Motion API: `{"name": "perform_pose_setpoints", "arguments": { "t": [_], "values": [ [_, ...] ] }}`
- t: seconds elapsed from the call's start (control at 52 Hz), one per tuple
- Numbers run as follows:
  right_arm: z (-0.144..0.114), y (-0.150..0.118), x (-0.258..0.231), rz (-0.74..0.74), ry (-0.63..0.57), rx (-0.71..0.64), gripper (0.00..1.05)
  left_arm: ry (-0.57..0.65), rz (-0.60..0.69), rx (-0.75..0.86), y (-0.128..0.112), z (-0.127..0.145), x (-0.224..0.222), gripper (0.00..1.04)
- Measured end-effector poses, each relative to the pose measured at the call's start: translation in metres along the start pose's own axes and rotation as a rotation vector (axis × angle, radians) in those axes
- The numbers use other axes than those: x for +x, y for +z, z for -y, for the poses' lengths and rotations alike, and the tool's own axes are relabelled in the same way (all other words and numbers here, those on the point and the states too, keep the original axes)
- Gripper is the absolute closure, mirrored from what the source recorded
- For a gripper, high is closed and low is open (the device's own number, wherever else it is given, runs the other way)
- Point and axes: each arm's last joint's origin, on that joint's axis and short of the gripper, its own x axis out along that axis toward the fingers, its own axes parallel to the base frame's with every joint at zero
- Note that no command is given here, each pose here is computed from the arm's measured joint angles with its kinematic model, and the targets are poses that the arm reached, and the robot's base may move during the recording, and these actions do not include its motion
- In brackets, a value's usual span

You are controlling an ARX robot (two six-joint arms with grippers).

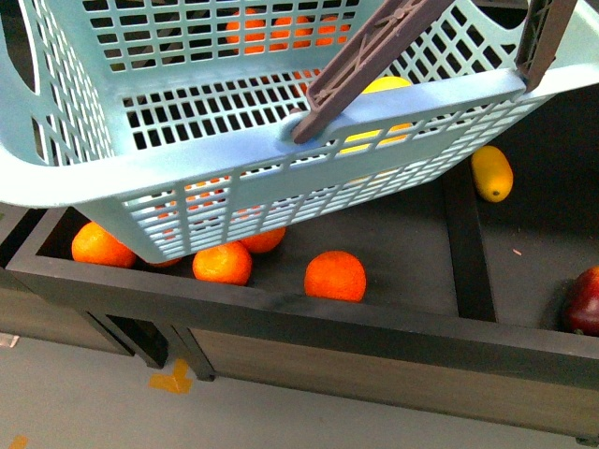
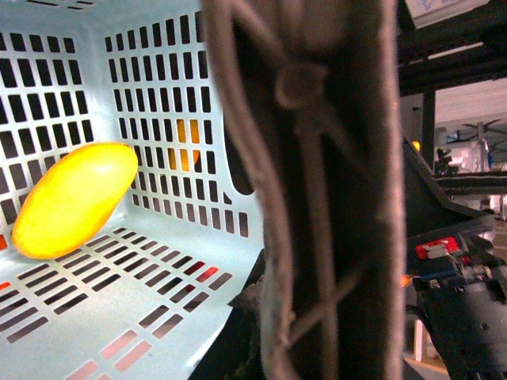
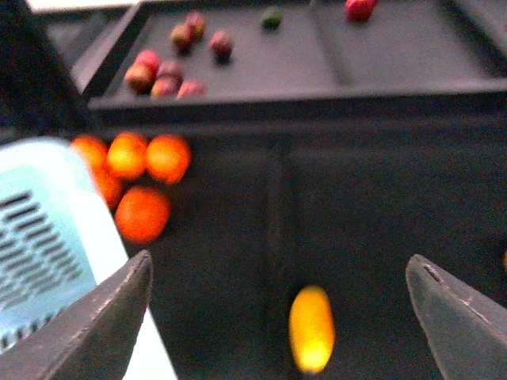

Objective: Pick mango and avocado into basket

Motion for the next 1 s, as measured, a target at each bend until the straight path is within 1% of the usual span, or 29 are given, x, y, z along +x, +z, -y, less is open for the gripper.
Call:
{"name": "perform_pose_setpoints", "arguments": {
  "t": [0.038, 0.115, 0.135, 0.192, 0.25, 0.346, 0.365, 0.385, 0.442, 0.462, 0.538, 0.865, 0.885, 0.923, 0.981, 1.0],
  "values": [
    [0.004, -0.001, -0.007, 0.094, -0.036, -0.008, 0.21, 0.0, 0.0, 0.002, 0.0, 0.0, 0.0, 1.0],
    [0.013, -0.012, -0.02, 0.174, -0.04, -0.019, 0.31, -0.007, -0.01, 0.004, -0.001, 0.001, 0.0, 1.0],
    [0.017, -0.017, -0.026, 0.19, -0.04, -0.023, 0.35, -0.009, -0.013, 0.003, -0.001, 0.001, 0.0, 1.0],
    [0.025, -0.03, -0.04, 0.203, -0.04, -0.03, 0.45, -0.012, -0.017, -0.002, -0.001, 0.001, 0.0, 1.0],
    [0.031, -0.038, -0.049, 0.204, -0.043, -0.034, 0.52, -0.013, -0.018, -0.003, -0.001, 0.001, 0.0, 1.0],
    [0.044, -0.056, -0.069, 0.198, -0.05, -0.045, 0.69, -0.01, -0.014, 0.001, -0.001, 0.001, 0.0, 1.0],
    [0.045, -0.058, -0.071, 0.197, -0.052, -0.046, 0.71, -0.01, -0.014, 0.0, -0.001, 0.001, 0.0, 1.0],
    [0.048, -0.063, -0.076, 0.192, -0.054, -0.047, 0.76, -0.01, -0.015, 0.0, -0.001, 0.001, 0.0, 1.0],
    [0.054, -0.073, -0.086, 0.185, -0.056, -0.049, 0.87, -0.01, -0.014, 0.0, -0.001, 0.001, 0.0, 1.0],
    [0.055, -0.074, -0.088, 0.184, -0.055, -0.05, 0.89, -0.01, -0.014, 0.0, -0.001, 0.001, 0.0, 1.0],
    [0.06, -0.084, -0.1, 0.182, -0.051, -0.052, 1.03, -0.01, -0.014, 0.0, -0.001, 0.001, 0.0, 1.0],
    [0.073, -0.109, -0.137, 0.184, -0.055, -0.054, 1.03, -0.01, -0.015, 0.001, -0.001, 0.001, 0.0, 1.0],
    [0.073, -0.109, -0.138, 0.185, -0.054, -0.054, 1.02, -0.01, -0.015, 0.001, -0.001, 0.001, 0.0, 1.0],
    [0.074, -0.111, -0.14, 0.185, -0.055, -0.054, 0.97, -0.01, -0.015, 0.0, -0.001, 0.001, 0.0, 1.0],
    [0.074, -0.111, -0.141, 0.188, -0.056, -0.054, 0.86, -0.01, -0.015, 0.0, -0.001, 0.001, 0.0, 1.0],
    [0.074, -0.111, -0.141, 0.187, -0.056, -0.054, 0.85, -0.01, -0.015, 0.0, -0.001, 0.001, 0.0, 1.0]
  ]
}}
